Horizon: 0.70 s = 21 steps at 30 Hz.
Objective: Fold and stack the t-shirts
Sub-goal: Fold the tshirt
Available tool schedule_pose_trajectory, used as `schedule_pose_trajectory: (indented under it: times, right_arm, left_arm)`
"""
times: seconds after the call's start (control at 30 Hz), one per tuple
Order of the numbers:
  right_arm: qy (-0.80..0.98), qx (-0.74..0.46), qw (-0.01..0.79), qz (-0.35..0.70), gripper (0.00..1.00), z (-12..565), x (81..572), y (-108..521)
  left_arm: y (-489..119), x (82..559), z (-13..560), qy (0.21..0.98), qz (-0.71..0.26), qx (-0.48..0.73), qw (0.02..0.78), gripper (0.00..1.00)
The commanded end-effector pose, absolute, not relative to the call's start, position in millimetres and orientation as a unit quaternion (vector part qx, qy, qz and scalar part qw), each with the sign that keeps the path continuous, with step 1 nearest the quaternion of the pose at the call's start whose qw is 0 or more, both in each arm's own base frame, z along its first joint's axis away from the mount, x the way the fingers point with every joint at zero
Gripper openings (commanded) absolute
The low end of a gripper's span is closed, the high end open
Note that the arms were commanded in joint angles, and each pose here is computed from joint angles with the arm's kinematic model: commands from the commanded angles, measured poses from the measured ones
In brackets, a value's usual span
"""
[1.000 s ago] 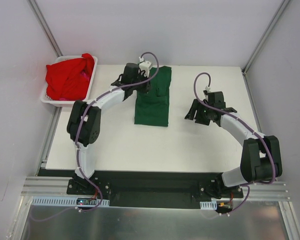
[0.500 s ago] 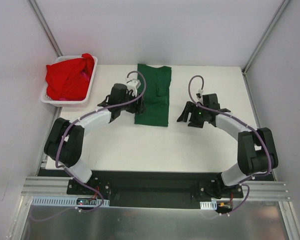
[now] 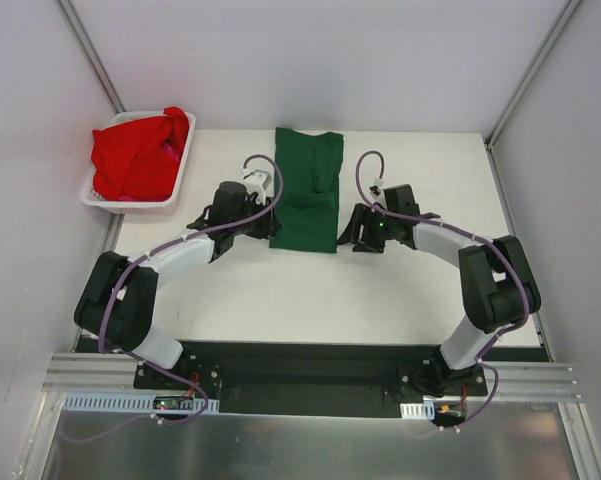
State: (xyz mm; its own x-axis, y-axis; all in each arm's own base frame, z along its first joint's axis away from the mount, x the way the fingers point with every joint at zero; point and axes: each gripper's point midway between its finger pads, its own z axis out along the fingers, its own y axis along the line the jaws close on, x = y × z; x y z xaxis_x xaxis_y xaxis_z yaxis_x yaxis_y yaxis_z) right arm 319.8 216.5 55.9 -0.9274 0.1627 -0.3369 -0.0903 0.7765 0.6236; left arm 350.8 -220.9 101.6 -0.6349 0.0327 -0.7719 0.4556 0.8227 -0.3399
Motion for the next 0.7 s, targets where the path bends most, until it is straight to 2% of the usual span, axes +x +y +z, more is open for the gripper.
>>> schedule_pose_trajectory:
  times: [0.0,0.03,0.07,0.2,0.23,0.33,0.4,0.43,0.5,0.67]
  right_arm:
    - [0.901,-0.011,0.238,0.362,0.59,95.4,346.1,233.5]
    - [0.901,-0.017,0.245,0.357,0.59,98.1,346.7,232.2]
    - [0.905,-0.016,0.252,0.343,0.59,101.0,346.3,228.0]
    - [0.914,-0.019,0.273,0.298,0.7,106.9,345.0,210.3]
    - [0.918,-0.019,0.275,0.286,0.72,105.0,343.7,205.7]
    - [0.921,-0.024,0.282,0.269,0.73,108.5,338.0,197.3]
    - [0.924,-0.021,0.286,0.252,0.74,106.1,335.9,189.2]
    - [0.924,-0.02,0.292,0.245,0.75,108.5,335.3,186.6]
    - [0.925,-0.02,0.294,0.24,0.75,108.1,333.9,182.6]
    - [0.927,-0.017,0.29,0.237,0.75,105.2,332.9,179.0]
  left_arm:
    - [-230.2,375.5,156.6,0.823,-0.287,0.14,0.47,0.13]
    - [-236.1,380.8,162.6,0.815,-0.298,0.145,0.475,0.04]
    - [-241.2,383.7,165.4,0.811,-0.309,0.15,0.474,0.0]
    - [-274.0,395.9,170.2,0.79,-0.394,0.163,0.441,0.0]
    - [-285.3,405.7,172.9,0.774,-0.419,0.17,0.443,0.0]
    - [-309.5,406.8,166.9,0.75,-0.512,0.165,0.384,0.0]
    - [-321.2,406.7,182.4,0.711,-0.577,0.165,0.366,0.0]
    - [-324.9,408.8,165.4,0.714,-0.589,0.156,0.346,0.0]
    - [-329.2,409.7,167.8,0.696,-0.615,0.152,0.339,0.0]
    - [-333.9,418.3,140.9,0.703,-0.621,0.137,0.319,0.0]
